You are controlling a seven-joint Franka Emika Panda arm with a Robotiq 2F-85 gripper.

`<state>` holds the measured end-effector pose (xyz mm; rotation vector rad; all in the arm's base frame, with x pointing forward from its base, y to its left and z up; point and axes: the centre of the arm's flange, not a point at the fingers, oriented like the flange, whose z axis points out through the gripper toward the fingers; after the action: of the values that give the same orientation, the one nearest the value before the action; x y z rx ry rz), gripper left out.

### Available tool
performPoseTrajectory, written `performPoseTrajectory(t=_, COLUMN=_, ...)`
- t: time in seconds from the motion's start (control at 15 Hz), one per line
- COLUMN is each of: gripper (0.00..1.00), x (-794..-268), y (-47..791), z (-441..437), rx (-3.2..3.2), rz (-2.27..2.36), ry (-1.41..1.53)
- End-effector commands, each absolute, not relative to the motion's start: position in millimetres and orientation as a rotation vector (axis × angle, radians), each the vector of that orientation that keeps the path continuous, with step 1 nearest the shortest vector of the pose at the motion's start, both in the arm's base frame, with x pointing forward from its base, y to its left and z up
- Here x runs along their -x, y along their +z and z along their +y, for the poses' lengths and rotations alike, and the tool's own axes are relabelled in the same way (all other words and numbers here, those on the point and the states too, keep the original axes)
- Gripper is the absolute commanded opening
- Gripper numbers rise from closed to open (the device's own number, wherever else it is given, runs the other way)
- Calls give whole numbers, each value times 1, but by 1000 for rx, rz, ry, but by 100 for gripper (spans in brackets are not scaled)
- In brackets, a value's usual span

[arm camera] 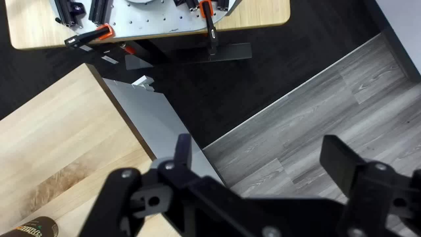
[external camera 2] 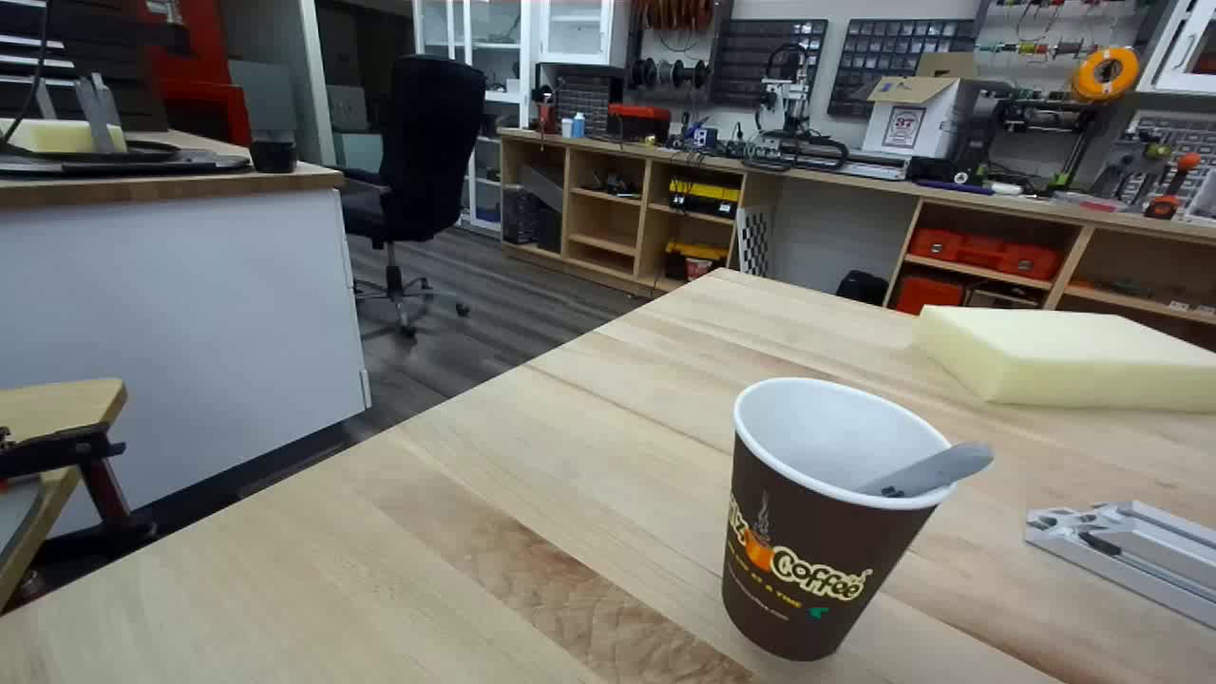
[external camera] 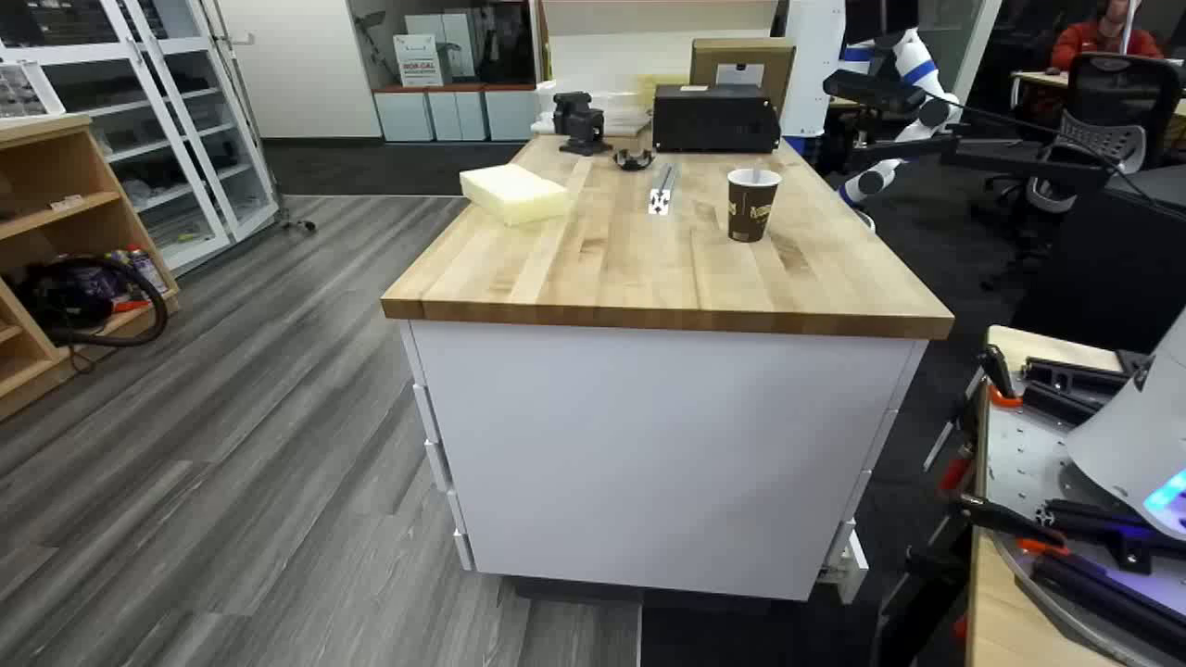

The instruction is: Take the pen out of the brown coffee cup

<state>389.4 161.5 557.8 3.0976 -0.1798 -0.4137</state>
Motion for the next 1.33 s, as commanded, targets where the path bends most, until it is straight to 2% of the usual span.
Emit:
performPoseTrajectory(t=0.0, gripper=100, x=-389, y=558, z=162, rx=-3098, rz=-180, ry=-413)
performPoseTrajectory(t=0.53, gripper=100, x=-389, y=557, z=141, rx=-3088, rz=-164, ry=-414)
performPoseTrajectory(t=1.27, gripper=100, x=-404, y=561, z=38, rx=-3046, rz=-108, ry=-214)
